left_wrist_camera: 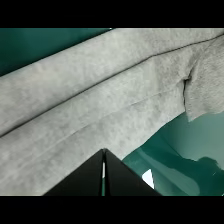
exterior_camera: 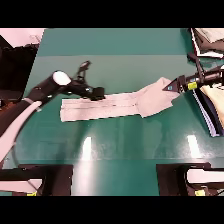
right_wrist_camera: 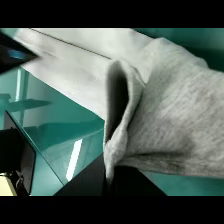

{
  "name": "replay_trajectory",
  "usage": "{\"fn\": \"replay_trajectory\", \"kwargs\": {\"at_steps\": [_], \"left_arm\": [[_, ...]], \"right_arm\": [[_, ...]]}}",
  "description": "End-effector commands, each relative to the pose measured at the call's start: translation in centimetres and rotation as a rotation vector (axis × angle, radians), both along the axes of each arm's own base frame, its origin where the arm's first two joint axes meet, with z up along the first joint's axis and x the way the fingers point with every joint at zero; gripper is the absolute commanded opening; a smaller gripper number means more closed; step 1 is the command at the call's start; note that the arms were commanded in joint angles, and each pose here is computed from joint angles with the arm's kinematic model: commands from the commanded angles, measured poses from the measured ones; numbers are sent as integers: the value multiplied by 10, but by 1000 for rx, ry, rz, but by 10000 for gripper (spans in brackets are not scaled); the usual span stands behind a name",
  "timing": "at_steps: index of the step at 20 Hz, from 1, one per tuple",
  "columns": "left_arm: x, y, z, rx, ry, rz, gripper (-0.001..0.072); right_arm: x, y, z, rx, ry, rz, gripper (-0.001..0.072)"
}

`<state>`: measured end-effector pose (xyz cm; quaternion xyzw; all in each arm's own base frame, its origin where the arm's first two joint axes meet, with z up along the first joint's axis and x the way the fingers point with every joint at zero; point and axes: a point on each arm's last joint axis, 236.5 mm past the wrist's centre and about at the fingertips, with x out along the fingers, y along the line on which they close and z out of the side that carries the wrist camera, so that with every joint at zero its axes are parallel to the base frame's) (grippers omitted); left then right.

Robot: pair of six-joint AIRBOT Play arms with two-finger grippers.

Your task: Fold the shirts.

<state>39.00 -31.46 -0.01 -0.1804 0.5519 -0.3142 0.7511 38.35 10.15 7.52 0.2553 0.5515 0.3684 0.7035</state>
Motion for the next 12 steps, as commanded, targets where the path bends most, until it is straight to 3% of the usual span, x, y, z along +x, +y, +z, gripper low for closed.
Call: {"fn": "replay_trajectory", "kwargs": {"at_steps": [1,8,12], "left_arm": [[3,-60,-31,8,19,-107,20],[11,-64,-63,81,31,-133,20],[10,-58,-68,116,23,-153,21]], "right_arm": [[-5,39,57,23,-101,38,13],[-16,111,128,9,-268,192,12],[-24,128,124,-102,-298,239,13]]}}
